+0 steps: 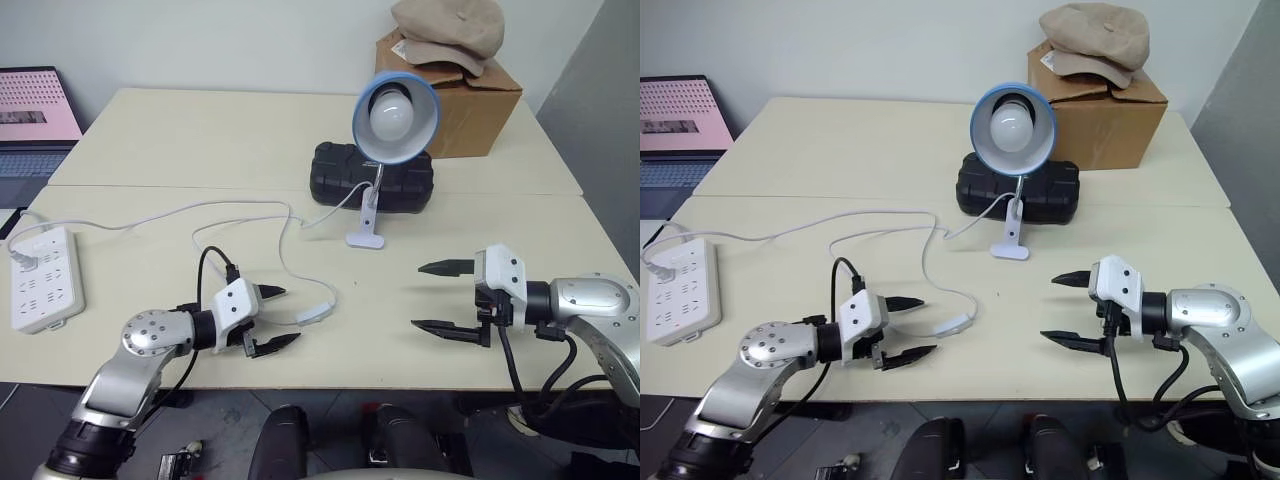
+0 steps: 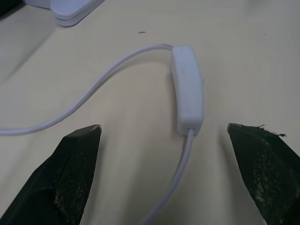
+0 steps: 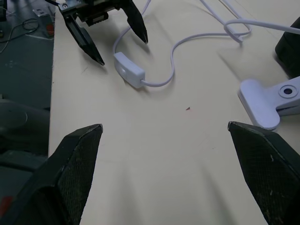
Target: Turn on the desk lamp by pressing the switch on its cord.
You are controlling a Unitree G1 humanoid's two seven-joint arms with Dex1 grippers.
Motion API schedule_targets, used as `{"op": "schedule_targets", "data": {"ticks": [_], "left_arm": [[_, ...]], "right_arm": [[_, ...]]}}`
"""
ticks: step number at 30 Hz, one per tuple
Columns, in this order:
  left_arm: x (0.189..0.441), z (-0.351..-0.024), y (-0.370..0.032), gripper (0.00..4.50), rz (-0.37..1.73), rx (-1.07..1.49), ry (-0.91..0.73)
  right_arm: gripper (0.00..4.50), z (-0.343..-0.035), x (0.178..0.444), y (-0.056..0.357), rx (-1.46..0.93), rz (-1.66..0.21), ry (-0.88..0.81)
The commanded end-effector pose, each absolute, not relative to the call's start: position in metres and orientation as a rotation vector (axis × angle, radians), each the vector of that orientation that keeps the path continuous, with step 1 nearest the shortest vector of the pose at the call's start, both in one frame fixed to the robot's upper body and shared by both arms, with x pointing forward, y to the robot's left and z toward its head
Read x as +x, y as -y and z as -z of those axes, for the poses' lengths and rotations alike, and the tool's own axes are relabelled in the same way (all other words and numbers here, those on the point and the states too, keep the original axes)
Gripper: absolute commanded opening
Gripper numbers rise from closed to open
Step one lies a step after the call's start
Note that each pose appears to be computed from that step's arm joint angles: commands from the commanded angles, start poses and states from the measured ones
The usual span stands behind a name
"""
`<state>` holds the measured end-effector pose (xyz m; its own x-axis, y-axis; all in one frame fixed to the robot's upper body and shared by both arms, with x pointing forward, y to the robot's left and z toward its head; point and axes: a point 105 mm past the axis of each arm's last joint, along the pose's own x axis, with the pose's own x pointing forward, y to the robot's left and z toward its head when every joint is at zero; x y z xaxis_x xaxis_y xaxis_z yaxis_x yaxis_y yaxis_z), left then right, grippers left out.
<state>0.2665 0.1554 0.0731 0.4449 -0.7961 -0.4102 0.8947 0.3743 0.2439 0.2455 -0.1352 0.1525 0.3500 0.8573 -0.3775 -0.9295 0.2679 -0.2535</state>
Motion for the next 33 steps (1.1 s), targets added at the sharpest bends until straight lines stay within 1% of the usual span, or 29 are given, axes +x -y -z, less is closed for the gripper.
{"op": "schedule_targets", "data": {"ticks": [1,4,9,12,20,22,24,25,29,33], "left_arm": [[0.272,-0.074,-0.147,4.48,1.118,0.487,-0.195],[0.276,-0.072,-0.143,4.48,1.128,0.485,-0.183],[0.274,-0.070,-0.138,4.48,1.162,0.481,-0.172],[0.271,-0.067,-0.135,4.05,1.185,0.472,-0.174],[0.268,-0.062,-0.136,2.28,1.211,0.485,-0.183],[0.268,-0.062,-0.136,1.91,1.212,0.485,-0.182],[0.268,-0.062,-0.136,1.48,1.218,0.492,-0.179],[0.267,-0.062,-0.135,1.34,1.220,0.495,-0.176],[0.267,-0.067,-0.136,0.45,1.223,0.496,-0.167],[0.266,-0.077,-0.139,0.42,1.229,0.503,-0.161]], "right_arm": [[4.50,-0.166,0.240,0.131,-0.492,-1.209,-0.135],[4.50,-0.168,0.238,0.130,-0.492,-1.204,-0.137],[4.50,-0.169,0.237,0.130,-0.495,-1.199,-0.141],[4.50,-0.170,0.237,0.128,-0.495,-1.199,-0.139],[4.50,-0.172,0.239,0.126,-0.497,-1.204,-0.131],[4.50,-0.173,0.240,0.125,-0.497,-1.205,-0.130],[4.50,-0.174,0.243,0.123,-0.498,-1.205,-0.130],[4.50,-0.174,0.245,0.121,-0.499,-1.207,-0.129],[4.50,-0.175,0.251,0.111,-0.501,-1.225,-0.140],[4.50,-0.175,0.257,0.096,-0.496,-1.270,-0.177]]}}
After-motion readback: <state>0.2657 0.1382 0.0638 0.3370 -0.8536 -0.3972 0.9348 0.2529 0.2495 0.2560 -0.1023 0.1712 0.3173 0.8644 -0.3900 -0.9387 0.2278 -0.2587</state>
